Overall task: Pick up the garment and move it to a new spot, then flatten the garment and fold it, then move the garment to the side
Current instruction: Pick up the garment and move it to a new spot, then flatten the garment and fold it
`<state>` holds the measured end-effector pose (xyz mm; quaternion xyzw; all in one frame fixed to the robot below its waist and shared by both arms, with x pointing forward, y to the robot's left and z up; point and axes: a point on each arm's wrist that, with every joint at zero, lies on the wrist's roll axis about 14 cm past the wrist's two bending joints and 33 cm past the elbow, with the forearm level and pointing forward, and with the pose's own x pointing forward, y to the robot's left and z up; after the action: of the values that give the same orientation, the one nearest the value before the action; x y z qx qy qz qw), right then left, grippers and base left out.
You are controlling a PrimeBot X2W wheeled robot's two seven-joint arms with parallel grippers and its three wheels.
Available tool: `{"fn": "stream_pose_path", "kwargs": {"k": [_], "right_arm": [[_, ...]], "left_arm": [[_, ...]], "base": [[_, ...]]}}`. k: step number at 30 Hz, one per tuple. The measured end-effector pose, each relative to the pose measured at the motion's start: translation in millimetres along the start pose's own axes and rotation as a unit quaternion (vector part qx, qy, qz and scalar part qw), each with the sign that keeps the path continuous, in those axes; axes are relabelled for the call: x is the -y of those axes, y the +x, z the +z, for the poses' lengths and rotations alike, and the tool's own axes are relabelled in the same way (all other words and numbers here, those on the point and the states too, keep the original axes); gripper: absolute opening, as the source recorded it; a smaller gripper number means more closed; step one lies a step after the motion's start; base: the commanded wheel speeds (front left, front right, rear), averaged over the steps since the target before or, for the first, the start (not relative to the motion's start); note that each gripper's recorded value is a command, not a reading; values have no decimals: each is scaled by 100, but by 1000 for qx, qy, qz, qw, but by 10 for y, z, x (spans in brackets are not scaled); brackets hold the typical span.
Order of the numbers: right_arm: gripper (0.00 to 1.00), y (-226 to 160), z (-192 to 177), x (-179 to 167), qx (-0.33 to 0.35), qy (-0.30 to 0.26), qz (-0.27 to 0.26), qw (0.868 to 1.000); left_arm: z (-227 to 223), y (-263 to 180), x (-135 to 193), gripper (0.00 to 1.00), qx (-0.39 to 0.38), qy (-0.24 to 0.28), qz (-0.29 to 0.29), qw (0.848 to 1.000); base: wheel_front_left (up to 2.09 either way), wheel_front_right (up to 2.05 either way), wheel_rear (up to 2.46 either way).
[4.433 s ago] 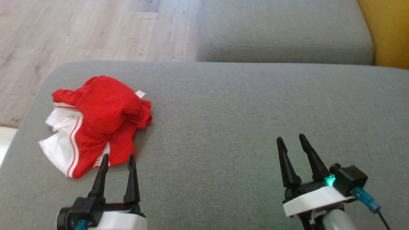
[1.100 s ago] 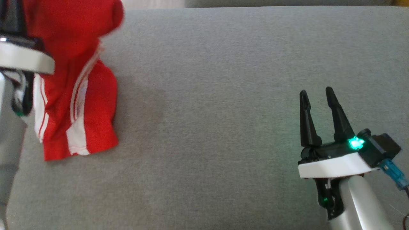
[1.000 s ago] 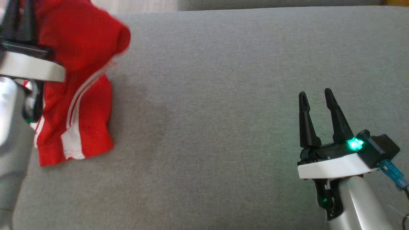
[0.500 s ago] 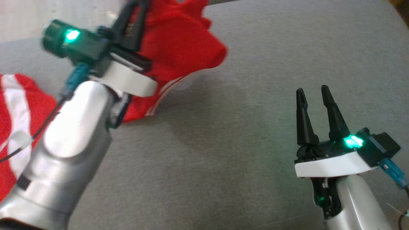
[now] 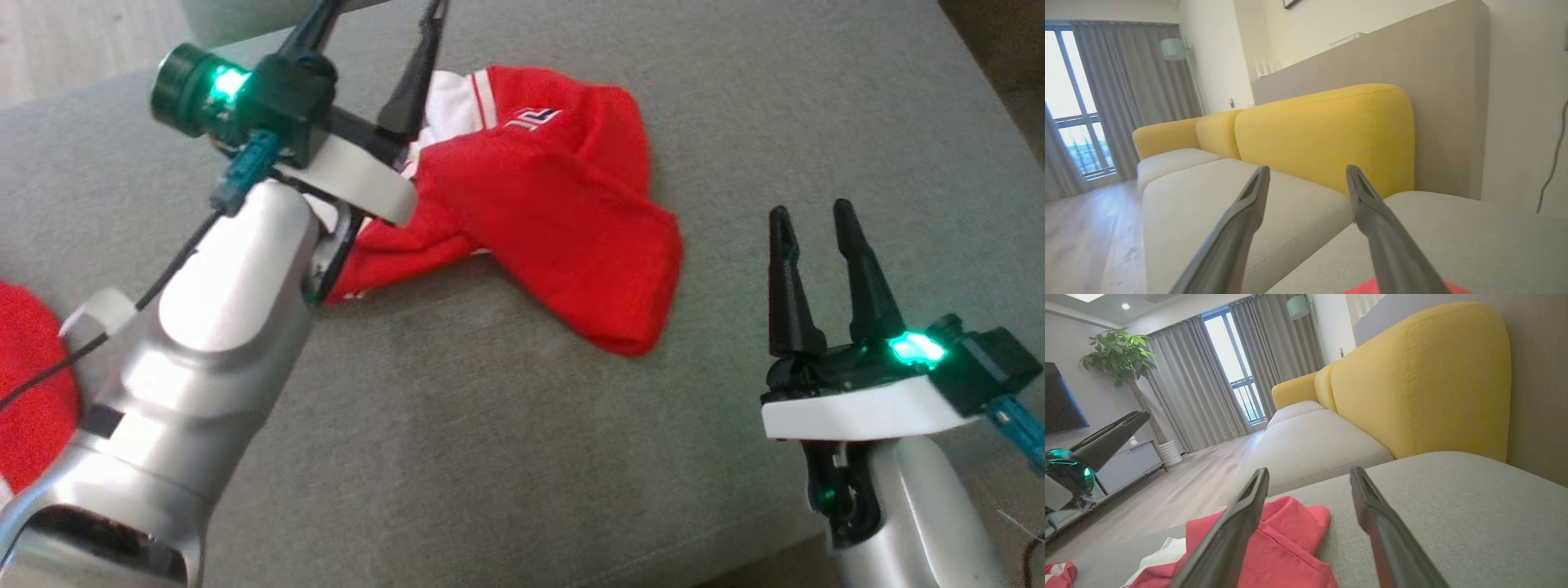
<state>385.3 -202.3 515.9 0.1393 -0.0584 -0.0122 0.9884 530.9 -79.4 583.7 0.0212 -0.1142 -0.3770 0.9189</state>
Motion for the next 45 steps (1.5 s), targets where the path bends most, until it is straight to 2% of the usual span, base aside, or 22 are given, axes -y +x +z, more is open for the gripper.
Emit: {"fn": "stream_pose_path", "kwargs": {"k": [5, 11, 12, 15, 21, 24, 34, 37, 41, 45], "right_arm": [[100, 76, -15, -112, 2, -2, 19, 1000], [100, 163, -51, -296, 1, -7, 49, 999], [100, 158, -95, -374, -4, -7, 60, 998], [100, 150, -130, -454, -9, -5, 71, 997], [100, 124, -156, -582, -13, -6, 90, 996], [100, 105, -147, -646, -12, -5, 99, 995], [100, 95, -337, -824, -37, -14, 128, 991], [100, 96, -507, -1007, -60, -23, 158, 985], [100, 166, -764, -1332, -91, -51, 214, 971], [100, 448, -875, -1331, -104, -86, 214, 967]], "left_arm": [[-45, -277, -413, 100, -10, -8, 67, 998], [-223, -1000, -749, 100, -33, -30, 157, 987], [-263, -1249, -755, 100, -39, -40, 177, 983], [-330, -1600, -709, 100, -50, -51, 203, 977], [-380, -2027, -529, 100, -60, -73, 238, 967], [-385, -2276, -467, 100, -56, -100, 277, 954], [-381, -2405, -415, 100, -54, -100, 285, 952], [-440, -2436, -417, 100, -62, -103, 288, 950], [-535, -2500, -407, 100, -75, -112, 293, 947], [-589, -2595, -461, 100, -84, -112, 307, 941]], "base": [[0, 0, 0], [0, 0, 0], [0, 0, 0], [0, 0, 0], [0, 0, 0], [0, 0, 0], [0, 0, 0], [0, 0, 0], [0, 0, 0], [0, 0, 0]]}}
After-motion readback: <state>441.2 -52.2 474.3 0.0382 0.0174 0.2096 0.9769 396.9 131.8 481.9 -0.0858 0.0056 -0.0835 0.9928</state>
